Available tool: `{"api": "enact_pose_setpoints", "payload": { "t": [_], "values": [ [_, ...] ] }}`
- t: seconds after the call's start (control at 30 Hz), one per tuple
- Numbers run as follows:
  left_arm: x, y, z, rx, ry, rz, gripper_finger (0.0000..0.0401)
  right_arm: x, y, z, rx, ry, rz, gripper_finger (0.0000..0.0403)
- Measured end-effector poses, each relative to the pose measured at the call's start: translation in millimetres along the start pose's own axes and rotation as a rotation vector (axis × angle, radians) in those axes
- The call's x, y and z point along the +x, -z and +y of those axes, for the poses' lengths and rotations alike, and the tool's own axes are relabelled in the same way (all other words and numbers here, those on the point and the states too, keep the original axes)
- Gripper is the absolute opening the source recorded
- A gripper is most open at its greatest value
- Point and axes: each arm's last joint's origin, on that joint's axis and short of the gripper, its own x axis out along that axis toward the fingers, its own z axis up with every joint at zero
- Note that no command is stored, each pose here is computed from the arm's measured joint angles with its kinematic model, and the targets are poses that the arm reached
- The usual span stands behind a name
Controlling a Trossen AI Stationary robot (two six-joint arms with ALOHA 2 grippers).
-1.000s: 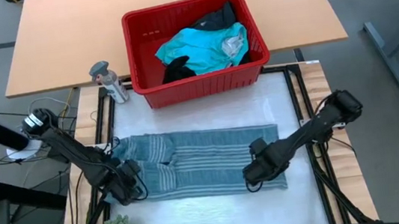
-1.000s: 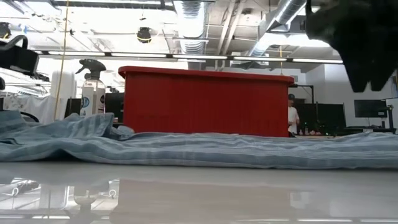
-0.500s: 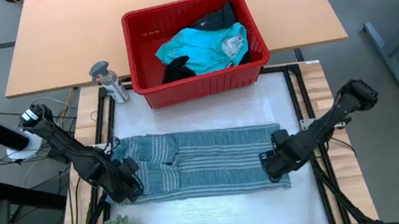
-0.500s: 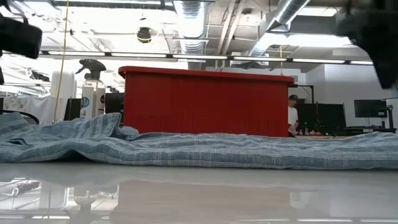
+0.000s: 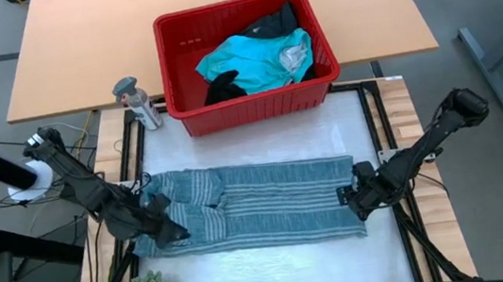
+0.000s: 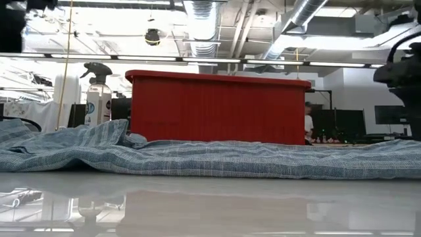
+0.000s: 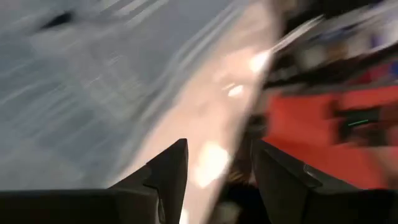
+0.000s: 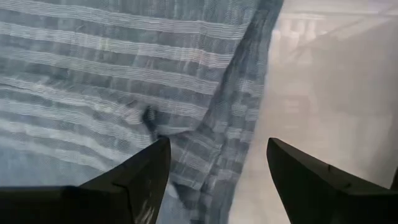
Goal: Fold Laundry from Bin
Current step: Fold the patterned blue shirt
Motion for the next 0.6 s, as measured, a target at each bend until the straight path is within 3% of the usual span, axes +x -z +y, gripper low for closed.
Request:
{"api": "enact_pose_setpoints", "payload": {
  "t": [0.13, 0.33, 0.6],
  "values": [
    [-3.3, -10.1, -19.6, -0.007, 0.178, -0.172, 0.0165, -0.5, -0.2, 1.4, -0.039, -0.02, -0.005, 0.0293],
    [9.5, -32.6, -38.3, -0.052, 0.292, -0.424, 0.0165, 0.8, -0.7, 0.7, -0.113, -0.007, -0.028, 0.0293],
    [60.4, -71.4, -68.2, 0.033, 0.238, -0.438, 0.0165, -4.8, -0.9, -2.8, -0.111, -0.073, -0.113, 0.0293]
  ]
}}
